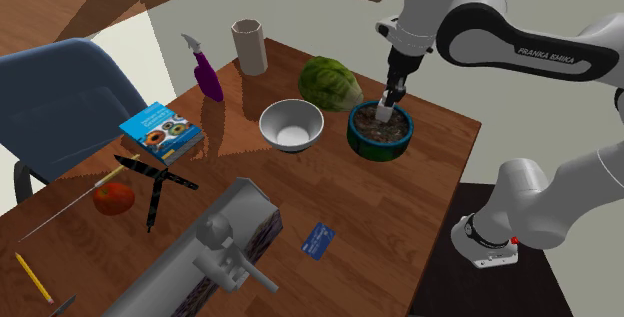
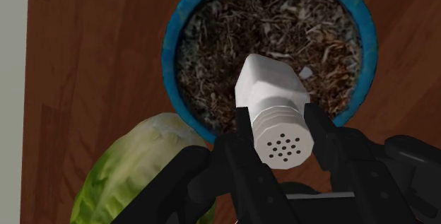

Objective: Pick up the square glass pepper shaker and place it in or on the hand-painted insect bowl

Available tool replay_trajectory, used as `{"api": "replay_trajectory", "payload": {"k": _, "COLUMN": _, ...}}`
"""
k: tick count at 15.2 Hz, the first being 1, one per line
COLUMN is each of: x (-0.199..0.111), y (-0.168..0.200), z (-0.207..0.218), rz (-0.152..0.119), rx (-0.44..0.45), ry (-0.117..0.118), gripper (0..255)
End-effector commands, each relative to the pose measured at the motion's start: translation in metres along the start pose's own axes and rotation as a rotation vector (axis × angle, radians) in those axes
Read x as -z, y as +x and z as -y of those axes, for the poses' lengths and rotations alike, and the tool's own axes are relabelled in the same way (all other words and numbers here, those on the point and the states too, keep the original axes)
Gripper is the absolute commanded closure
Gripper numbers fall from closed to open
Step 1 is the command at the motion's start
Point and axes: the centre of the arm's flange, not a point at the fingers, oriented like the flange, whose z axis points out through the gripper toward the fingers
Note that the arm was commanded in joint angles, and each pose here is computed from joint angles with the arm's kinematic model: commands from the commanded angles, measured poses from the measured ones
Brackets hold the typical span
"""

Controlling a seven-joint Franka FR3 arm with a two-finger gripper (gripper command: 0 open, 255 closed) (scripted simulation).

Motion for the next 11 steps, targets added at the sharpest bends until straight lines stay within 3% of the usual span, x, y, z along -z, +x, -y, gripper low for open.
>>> {"api": "replay_trajectory", "payload": {"k": 1, "x": -0.0017, "y": 0.0001, "z": -0.0002, "rz": 0.000, "rx": 0.000, "ry": 0.000, "gripper": 255}}
{"api": "replay_trajectory", "payload": {"k": 6, "x": -0.0017, "y": 0.0002, "z": -0.0002, "rz": 0.000, "rx": 0.000, "ry": 0.000, "gripper": 255}}
{"api": "replay_trajectory", "payload": {"k": 7, "x": -0.0017, "y": 0.0002, "z": -0.0002, "rz": 0.000, "rx": 0.000, "ry": 0.000, "gripper": 0}}
{"api": "replay_trajectory", "payload": {"k": 11, "x": -0.0017, "y": 0.0002, "z": -0.0002, "rz": 0.000, "rx": 0.000, "ry": 0.000, "gripper": 0}}
